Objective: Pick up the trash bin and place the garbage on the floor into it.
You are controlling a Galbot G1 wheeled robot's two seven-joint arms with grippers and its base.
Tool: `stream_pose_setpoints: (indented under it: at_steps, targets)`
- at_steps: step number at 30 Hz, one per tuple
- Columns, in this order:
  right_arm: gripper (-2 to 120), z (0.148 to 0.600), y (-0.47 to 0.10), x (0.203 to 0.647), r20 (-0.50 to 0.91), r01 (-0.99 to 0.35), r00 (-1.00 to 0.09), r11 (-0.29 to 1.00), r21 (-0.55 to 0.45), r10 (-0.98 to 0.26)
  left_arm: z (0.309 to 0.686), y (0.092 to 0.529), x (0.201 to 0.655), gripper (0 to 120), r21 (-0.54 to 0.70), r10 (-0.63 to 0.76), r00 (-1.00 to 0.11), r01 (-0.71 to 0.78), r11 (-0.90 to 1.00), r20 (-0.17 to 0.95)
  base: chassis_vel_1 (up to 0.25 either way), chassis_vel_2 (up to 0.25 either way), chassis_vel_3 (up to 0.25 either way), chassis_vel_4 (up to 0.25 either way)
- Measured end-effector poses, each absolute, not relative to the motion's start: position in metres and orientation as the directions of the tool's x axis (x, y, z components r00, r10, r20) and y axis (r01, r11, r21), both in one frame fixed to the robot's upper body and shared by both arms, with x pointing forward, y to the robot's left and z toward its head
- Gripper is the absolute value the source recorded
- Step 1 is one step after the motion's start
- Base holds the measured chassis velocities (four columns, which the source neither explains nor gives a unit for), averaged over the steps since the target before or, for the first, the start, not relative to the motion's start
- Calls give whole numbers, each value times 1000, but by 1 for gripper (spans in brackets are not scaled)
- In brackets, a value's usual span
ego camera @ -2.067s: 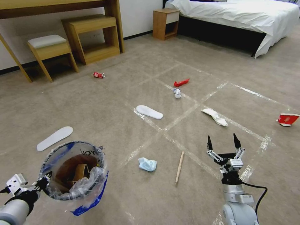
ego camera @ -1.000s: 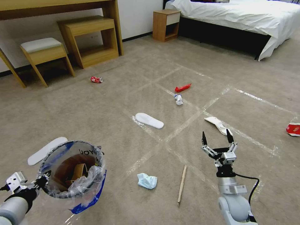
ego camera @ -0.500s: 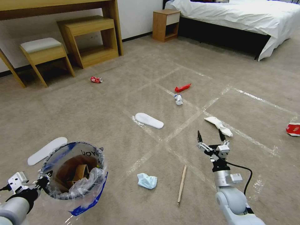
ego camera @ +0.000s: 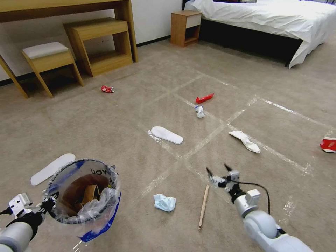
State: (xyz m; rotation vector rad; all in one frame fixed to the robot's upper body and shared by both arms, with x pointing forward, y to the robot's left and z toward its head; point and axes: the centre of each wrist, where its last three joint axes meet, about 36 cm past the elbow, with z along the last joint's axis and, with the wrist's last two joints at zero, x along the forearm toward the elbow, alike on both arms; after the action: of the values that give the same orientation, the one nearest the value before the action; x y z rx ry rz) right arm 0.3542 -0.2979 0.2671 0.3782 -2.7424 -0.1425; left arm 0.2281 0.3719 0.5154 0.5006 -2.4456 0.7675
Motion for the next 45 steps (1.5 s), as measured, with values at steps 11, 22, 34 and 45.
stream_pose_setpoints:
  at_steps: [11,22,34,45]
  targets:
    - [100,229,-300,325,619,-211,-758,975,63,-204,514,370,228,0,-411,-183,-791,-482,774,584,0,0,0,0]
    - [100,192,-296,306,679,-191,-721,982,-5,-137,512,368,227,0,-407,-181,-787,-483,775,589,0,0,0,0]
    - [100,196,-293,314,643,-225,-744,974,14,-181,509,366,229,0,-409,-176,-788,-480,776,591,0,0,0,0]
    - [100,211,-287,327,597,-249,-774,968,23,-213,509,366,230,0,-410,-174,-788,-478,777,590,0,0,0,0]
